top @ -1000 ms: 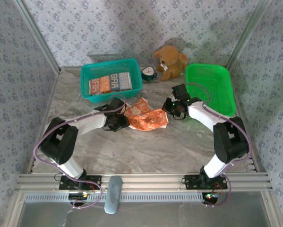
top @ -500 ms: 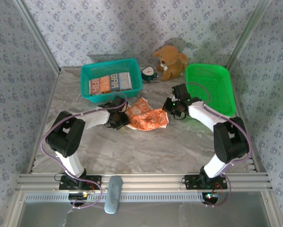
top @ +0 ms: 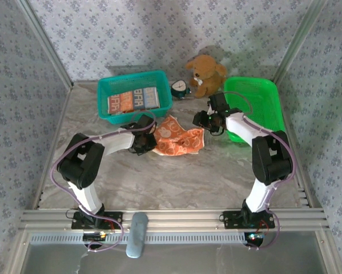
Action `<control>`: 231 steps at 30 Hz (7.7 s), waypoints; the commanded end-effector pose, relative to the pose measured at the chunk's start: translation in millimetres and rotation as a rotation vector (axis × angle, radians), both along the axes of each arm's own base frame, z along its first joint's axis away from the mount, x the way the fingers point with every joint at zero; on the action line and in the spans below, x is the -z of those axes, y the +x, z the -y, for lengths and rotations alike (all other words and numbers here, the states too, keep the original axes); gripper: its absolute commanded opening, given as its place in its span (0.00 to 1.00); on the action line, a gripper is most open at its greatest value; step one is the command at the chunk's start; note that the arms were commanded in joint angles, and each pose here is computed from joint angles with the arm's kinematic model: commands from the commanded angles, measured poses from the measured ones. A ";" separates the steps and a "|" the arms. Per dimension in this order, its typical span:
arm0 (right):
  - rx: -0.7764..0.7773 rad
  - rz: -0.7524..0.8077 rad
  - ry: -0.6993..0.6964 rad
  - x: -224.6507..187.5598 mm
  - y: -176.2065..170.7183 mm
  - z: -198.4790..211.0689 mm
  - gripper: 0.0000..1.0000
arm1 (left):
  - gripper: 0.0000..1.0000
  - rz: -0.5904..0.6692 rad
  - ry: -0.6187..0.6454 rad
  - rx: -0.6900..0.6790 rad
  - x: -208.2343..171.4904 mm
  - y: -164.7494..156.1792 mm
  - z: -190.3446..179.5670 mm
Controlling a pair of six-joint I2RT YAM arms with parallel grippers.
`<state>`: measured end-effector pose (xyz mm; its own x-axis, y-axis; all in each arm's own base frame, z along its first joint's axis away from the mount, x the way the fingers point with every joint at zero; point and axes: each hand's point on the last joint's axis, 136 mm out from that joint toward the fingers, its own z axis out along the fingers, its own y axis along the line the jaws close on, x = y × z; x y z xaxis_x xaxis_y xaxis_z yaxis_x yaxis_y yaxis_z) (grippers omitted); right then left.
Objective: Fold and stack the towels
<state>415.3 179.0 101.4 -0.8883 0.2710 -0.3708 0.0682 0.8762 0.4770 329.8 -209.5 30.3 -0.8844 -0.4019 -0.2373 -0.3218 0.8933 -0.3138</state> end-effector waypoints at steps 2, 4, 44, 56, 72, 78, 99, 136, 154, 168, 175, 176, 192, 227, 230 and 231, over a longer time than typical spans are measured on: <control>-0.059 0.003 -0.061 -2.6 -21.5 8.0 0.64 | 0.00 0.041 0.058 -0.070 -21.1 3.8 -18.6; -0.077 0.001 -0.065 1.4 -40.5 11.2 0.65 | 0.00 0.039 0.058 -0.079 -22.5 6.1 -17.8; -0.227 0.071 -0.194 51.7 -49.8 -45.0 0.28 | 0.00 -0.004 0.028 -0.032 -20.6 1.4 -2.4; -0.204 -0.023 -0.257 54.4 -78.4 -25.1 0.36 | 0.00 -0.001 0.026 -0.024 -20.4 5.8 1.3; -0.175 -0.101 -0.299 86.5 -88.1 -13.6 0.31 | 0.00 -0.011 0.029 -0.022 -17.8 4.7 1.2; -0.131 -0.105 -0.339 81.5 -108.6 -3.1 0.34 | 0.00 -0.007 0.027 -0.026 -17.7 5.7 1.3; -0.112 -0.150 -0.379 105.3 -145.4 -14.3 0.00 | 0.00 -0.006 0.014 -0.027 -17.1 -0.3 1.8; -0.052 0.720 -0.055 -284.0 -59.2 -17.9 0.00 | 0.00 0.675 -0.069 -0.026 -364.9 14.9 -22.1; 0.019 0.917 -0.045 -362.9 14.9 -6.9 0.00 | 0.00 0.786 -0.094 0.070 -452.8 71.9 -20.3; -0.024 1.000 0.049 -414.4 -41.1 -4.1 0.00 | 0.00 0.857 -0.229 0.091 -501.6 24.4 -15.7; -0.074 1.019 0.079 -417.4 -106.2 -2.8 0.00 | 0.00 0.839 -0.249 0.076 -495.2 -30.6 -26.6; -0.083 1.017 0.085 -416.2 -116.3 -2.4 0.00 | 0.00 0.831 -0.260 0.072 -491.1 -36.5 -26.9; -0.105 0.888 0.068 -379.1 -160.6 -2.2 0.00 | 0.00 0.774 -0.343 0.034 -464.8 -86.0 -20.9; -0.086 0.144 0.053 -50.7 -56.5 9.7 0.00 | 0.00 0.129 -0.223 -0.079 -145.1 -0.8 4.3; -0.085 0.112 0.045 -35.6 -76.1 14.7 0.00 | 0.00 0.104 -0.215 -0.081 -126.7 -19.8 8.5; -0.085 0.105 0.041 -32.1 -82.0 16.9 0.00 | 0.00 0.098 -0.208 -0.081 -121.7 -25.0 9.6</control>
<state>343.3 164.1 129.3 -0.8725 0.2239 -0.4342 -0.0320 0.8607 0.5081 304.8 -215.4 146.3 -0.8559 -0.4747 -0.2051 -0.3335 0.8099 -0.4826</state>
